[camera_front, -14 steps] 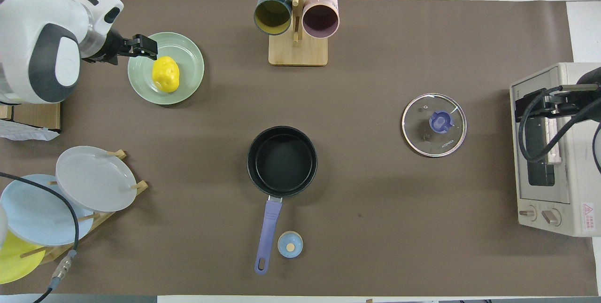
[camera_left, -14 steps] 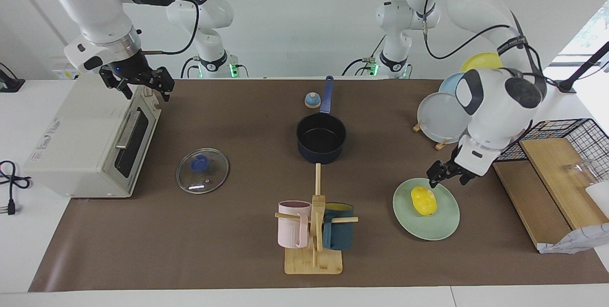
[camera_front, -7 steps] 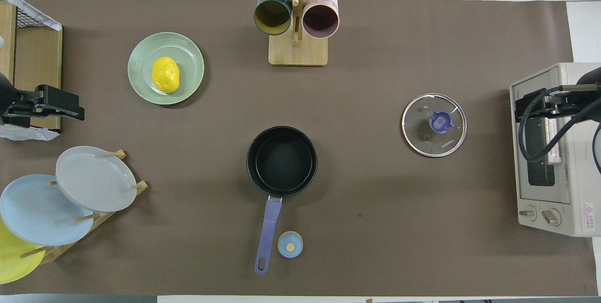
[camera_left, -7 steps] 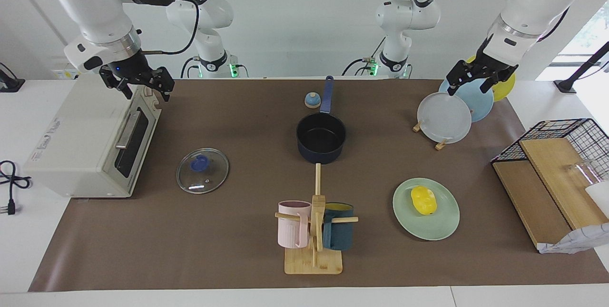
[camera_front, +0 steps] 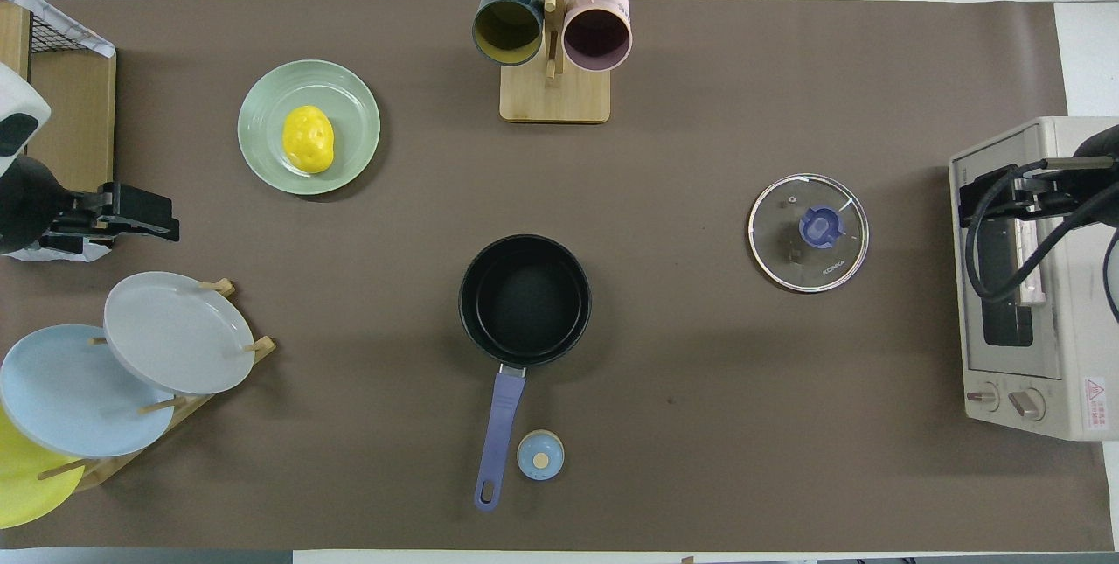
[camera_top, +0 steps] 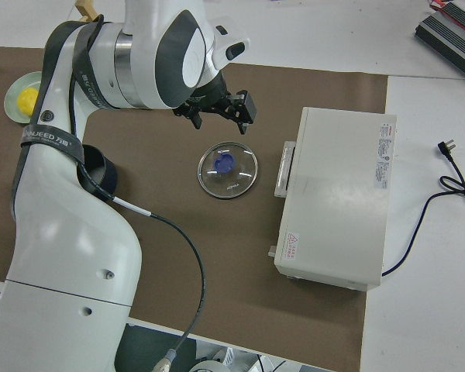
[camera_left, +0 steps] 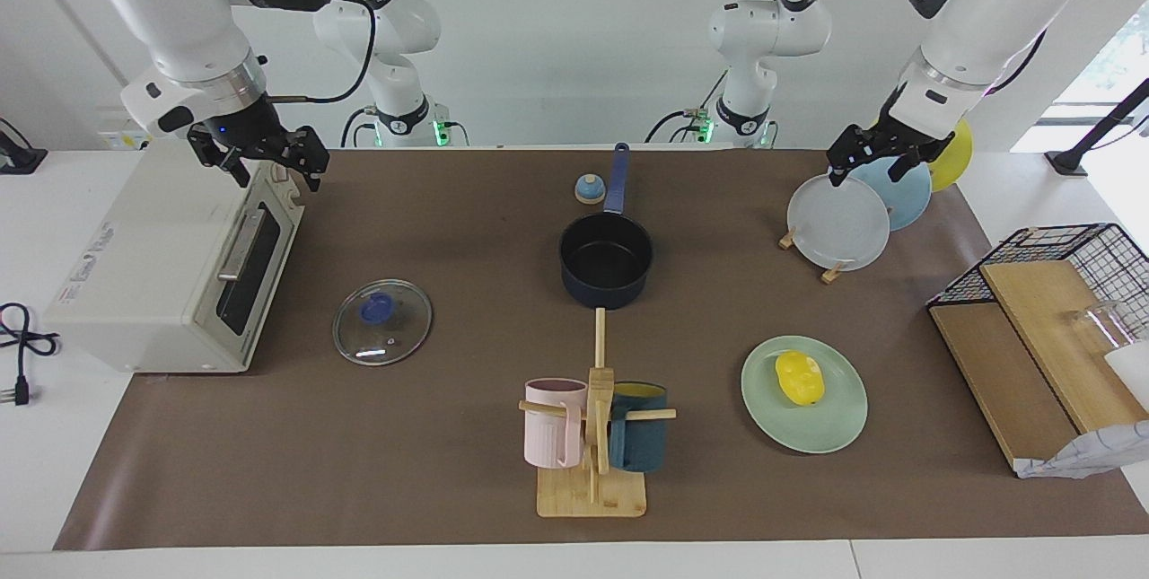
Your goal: Transfer potato from pot to plate
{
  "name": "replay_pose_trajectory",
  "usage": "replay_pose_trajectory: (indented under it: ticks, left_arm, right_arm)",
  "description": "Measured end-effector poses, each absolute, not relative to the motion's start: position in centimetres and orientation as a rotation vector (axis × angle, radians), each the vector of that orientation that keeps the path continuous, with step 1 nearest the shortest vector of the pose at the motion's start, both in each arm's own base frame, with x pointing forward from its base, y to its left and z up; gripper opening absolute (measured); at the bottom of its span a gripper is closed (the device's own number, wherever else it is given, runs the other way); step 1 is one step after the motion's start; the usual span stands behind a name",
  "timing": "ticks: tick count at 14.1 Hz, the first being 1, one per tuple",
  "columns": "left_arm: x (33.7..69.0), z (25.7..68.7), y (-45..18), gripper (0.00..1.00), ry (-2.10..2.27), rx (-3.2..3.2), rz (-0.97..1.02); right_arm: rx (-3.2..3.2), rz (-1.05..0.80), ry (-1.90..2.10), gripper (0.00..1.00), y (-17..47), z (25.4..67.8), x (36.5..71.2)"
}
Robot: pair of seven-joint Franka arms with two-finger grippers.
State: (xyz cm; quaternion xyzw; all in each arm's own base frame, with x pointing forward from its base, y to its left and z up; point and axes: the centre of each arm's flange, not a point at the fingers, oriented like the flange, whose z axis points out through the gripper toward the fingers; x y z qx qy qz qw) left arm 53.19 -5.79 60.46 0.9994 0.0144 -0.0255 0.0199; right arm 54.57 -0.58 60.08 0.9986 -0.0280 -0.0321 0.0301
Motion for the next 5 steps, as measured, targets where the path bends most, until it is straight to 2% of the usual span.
replay_pose_trajectory:
  ticks: [5]
  left_arm:
    - [53.81,61.61,-6.17,1.0,0.035,3.1,-0.049]
  right_arm:
    - [3.079,-0.099,-0.086,1.0,-0.58,60.08,54.57]
